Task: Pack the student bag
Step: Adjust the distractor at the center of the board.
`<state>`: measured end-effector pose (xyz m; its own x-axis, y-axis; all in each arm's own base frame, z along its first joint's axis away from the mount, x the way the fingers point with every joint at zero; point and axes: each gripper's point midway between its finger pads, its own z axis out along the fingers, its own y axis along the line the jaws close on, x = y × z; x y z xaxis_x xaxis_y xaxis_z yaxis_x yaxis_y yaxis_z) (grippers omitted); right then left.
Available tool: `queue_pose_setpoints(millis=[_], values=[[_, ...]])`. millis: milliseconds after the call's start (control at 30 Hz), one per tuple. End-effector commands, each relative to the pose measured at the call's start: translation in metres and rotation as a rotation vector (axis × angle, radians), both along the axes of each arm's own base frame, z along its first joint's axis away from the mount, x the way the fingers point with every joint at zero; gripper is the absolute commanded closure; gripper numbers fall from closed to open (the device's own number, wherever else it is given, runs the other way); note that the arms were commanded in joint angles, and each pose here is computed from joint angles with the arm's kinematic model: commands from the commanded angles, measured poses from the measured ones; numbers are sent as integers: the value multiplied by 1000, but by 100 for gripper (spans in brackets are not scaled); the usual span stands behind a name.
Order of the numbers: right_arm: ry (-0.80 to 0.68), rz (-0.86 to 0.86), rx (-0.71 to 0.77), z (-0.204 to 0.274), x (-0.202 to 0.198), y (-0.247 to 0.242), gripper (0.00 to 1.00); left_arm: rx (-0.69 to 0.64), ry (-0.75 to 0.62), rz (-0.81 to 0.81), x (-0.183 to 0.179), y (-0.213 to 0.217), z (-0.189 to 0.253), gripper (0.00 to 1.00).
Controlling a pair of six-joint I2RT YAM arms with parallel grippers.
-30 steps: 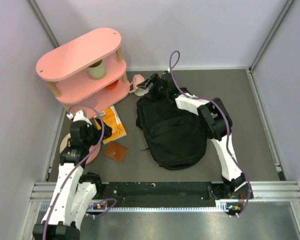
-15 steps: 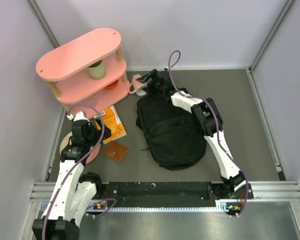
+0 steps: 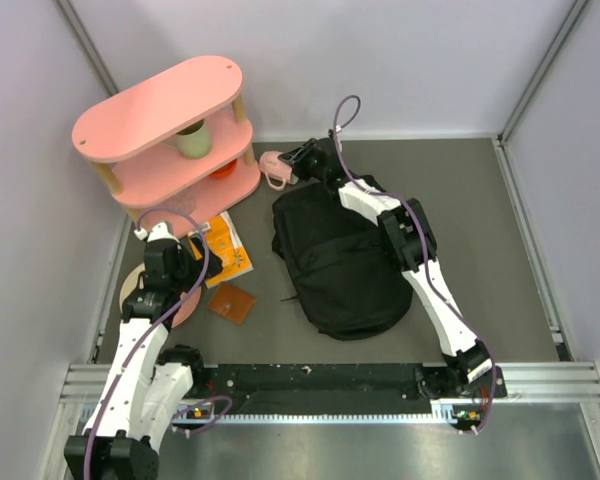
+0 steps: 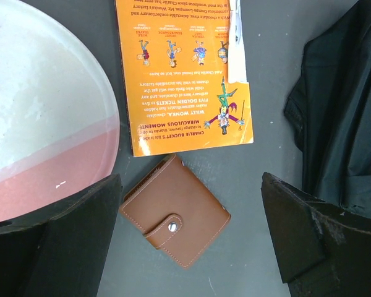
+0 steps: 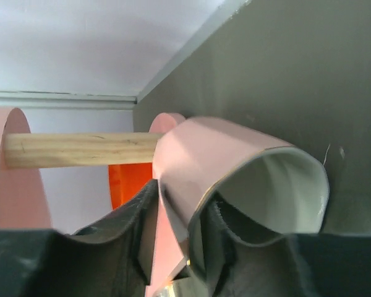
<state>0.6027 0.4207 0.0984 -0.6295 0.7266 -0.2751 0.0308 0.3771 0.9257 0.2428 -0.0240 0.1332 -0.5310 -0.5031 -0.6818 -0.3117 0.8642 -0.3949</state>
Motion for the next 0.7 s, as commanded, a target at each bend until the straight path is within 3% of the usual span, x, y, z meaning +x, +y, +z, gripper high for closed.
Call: queue_pose_setpoints(millis=[0, 67, 100, 167, 367, 467, 667], values=[[-154, 24, -95, 29, 15, -9, 79, 5, -50, 11, 11, 2, 14, 2], [-195, 47, -124, 39, 14, -9, 84, 3, -50, 13, 11, 2, 14, 2], [-226, 76, -160, 42, 11, -7, 94, 2, -50, 11, 11, 1, 14, 2], [-263, 103, -189, 56, 9, -7, 100, 4, -52, 12, 11, 2, 14, 2], [-427, 191, -427, 92, 1, -15, 100, 2, -56, 7, 9, 1, 14, 2], [-432, 240, -524, 94, -7, -25, 100, -2, -58, 4, 8, 0, 14, 2], [-480, 373, -592, 101, -26, -27, 100, -2, -59, -5, 7, -1, 14, 2]])
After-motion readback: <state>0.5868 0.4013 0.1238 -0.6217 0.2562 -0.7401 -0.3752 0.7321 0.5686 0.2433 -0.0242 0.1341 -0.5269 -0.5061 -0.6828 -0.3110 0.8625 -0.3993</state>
